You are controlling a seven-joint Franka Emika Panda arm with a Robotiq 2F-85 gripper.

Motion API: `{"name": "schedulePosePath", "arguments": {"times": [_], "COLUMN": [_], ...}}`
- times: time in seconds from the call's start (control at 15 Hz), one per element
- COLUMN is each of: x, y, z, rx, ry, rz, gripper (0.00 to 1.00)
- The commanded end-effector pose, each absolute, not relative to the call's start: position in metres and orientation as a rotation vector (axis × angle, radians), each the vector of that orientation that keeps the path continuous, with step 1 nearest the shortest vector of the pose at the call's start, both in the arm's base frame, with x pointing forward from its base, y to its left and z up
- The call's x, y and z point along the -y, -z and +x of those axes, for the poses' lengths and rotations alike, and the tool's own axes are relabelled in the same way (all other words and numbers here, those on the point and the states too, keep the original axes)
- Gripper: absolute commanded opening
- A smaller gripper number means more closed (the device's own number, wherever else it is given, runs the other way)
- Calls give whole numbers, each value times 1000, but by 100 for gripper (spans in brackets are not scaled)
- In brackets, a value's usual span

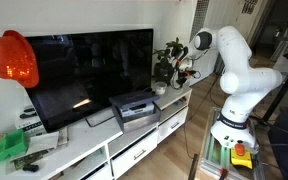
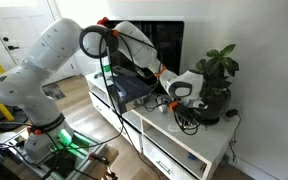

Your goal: Put the sunglasses in the plastic bowl and then cover the plastic bowl with the plastic lid

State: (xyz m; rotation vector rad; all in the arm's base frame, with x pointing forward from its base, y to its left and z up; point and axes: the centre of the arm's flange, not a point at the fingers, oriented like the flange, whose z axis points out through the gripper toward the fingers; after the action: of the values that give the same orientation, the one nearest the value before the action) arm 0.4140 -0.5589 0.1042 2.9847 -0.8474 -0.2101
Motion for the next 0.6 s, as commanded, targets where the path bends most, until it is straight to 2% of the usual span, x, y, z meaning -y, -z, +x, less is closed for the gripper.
{"name": "schedulePosePath", "arguments": {"times": [0.0, 0.53], "x": [531, 499], "y": [-155, -235], "z": [382, 372], "rx": [735, 610], "ry": [263, 130], "rz": [2964, 3068], "gripper": [1, 1]}}
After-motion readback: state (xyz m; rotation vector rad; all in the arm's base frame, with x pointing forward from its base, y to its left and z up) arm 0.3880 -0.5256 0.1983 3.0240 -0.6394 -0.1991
